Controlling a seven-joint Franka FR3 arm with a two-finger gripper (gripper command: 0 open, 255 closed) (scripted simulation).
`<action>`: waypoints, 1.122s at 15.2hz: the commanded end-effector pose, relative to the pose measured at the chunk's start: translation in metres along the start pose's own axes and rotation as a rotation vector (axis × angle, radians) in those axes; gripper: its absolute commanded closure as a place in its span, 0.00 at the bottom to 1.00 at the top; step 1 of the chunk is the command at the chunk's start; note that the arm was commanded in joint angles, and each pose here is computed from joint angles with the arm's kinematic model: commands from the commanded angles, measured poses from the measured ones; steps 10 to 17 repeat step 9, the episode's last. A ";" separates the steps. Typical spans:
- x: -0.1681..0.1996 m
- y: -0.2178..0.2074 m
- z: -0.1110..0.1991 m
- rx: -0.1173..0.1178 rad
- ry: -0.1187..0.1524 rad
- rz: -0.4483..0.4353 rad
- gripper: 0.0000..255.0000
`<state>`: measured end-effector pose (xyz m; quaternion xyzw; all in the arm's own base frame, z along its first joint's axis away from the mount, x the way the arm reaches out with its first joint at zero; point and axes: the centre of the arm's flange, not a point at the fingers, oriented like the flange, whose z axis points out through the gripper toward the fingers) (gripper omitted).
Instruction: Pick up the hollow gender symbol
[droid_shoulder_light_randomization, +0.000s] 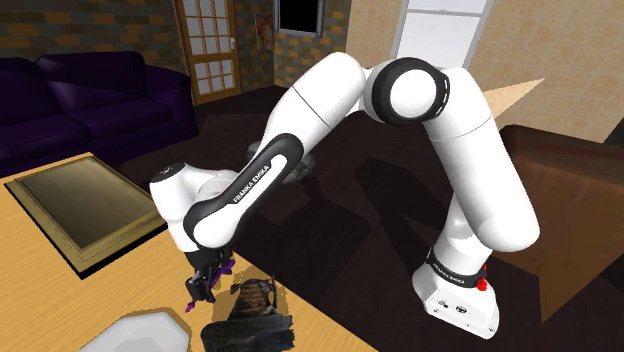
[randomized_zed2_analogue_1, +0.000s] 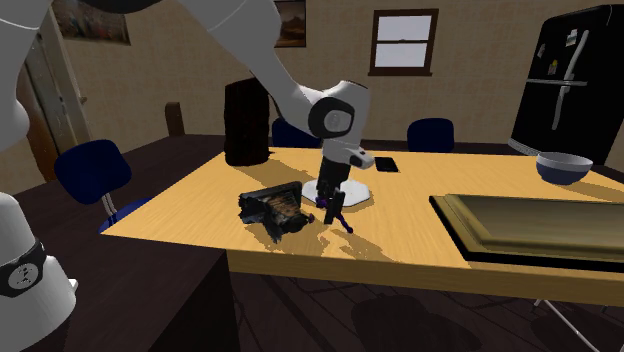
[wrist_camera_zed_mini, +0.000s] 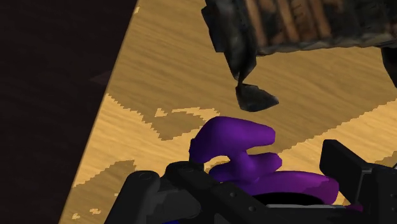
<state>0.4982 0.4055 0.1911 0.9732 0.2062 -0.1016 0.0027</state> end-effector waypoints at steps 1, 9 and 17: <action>-0.002 -0.001 -0.010 0.000 0.000 0.000 1.00; -0.009 -0.003 -0.042 0.000 0.000 0.000 1.00; -0.009 -0.003 -0.042 0.000 0.000 0.000 1.00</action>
